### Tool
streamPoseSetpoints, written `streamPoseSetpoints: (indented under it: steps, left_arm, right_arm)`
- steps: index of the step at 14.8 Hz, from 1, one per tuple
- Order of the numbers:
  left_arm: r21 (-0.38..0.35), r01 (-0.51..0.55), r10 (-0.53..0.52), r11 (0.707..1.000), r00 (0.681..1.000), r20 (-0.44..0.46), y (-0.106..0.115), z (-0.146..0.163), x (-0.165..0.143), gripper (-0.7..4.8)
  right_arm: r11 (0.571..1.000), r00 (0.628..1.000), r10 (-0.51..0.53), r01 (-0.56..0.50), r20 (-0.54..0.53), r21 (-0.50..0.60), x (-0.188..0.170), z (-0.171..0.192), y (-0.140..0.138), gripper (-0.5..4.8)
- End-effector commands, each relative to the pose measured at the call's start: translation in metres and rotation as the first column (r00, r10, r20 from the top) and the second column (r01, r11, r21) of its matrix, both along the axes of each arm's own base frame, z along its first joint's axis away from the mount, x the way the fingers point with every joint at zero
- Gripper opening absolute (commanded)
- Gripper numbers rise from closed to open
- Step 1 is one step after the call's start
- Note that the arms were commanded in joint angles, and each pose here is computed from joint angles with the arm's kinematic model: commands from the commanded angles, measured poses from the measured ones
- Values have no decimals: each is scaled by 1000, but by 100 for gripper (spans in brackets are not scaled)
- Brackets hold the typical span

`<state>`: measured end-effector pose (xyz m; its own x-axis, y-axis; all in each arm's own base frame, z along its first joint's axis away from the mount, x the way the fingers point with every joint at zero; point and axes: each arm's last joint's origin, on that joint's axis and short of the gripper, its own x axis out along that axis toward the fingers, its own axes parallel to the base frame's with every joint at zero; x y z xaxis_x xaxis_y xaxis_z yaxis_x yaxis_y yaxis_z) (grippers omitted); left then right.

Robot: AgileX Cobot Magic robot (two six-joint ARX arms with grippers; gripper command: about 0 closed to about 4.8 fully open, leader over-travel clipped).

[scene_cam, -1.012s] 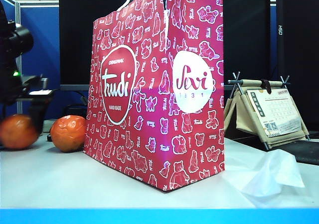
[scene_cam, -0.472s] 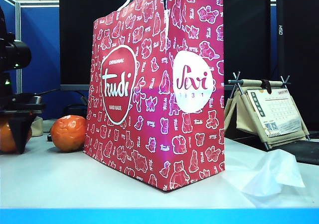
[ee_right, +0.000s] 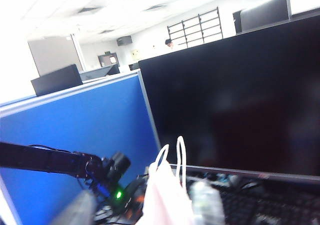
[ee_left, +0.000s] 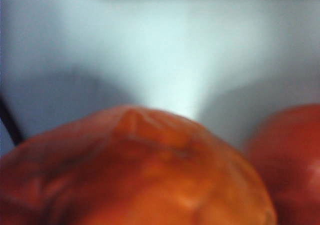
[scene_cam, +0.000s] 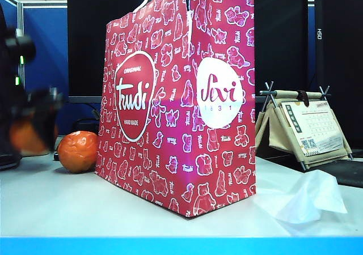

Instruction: Open the paper bag and put two oranges into the paper bag.

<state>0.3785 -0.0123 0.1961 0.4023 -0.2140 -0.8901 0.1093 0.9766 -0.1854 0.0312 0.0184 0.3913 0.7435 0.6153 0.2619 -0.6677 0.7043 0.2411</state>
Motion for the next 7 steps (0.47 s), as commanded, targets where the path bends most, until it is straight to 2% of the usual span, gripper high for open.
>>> streamPoseSetpoints:
  steps: [1, 2, 4, 5, 6, 7]
  left_arm:
    - [-13, 16, -14, 1000, 989, 148, -1, 40, -9, -6]
    - [-14, 17, -14, 1000, 978, 210, 0, 61, -17, -6]
    - [-99, 90, -51, 991, 940, 339, -3, 104, -39, -6]
    - [-181, 150, -63, 972, 909, 412, -6, 132, -58, -6]
    - [-223, 183, -58, 957, 880, 472, -7, 154, -74, -6]
    - [-264, 257, -75, 930, 833, 548, -13, 188, -94, -6]
  right_arm:
    - [1000, 999, 10, -9, -42, 16, 0, -1, 0, 220]
    - [1000, 999, 23, -23, -38, 12, 0, -1, 0, 220]
    - [999, 999, 30, -29, -39, 16, -1, 0, 0, 206]
    - [999, 999, 31, -30, -41, 19, 0, 0, 1, 206]
    - [999, 998, 31, -30, -46, 18, 2, 0, 1, 206]
    - [999, 997, 47, -46, -61, 14, 11, 1, 2, 207]
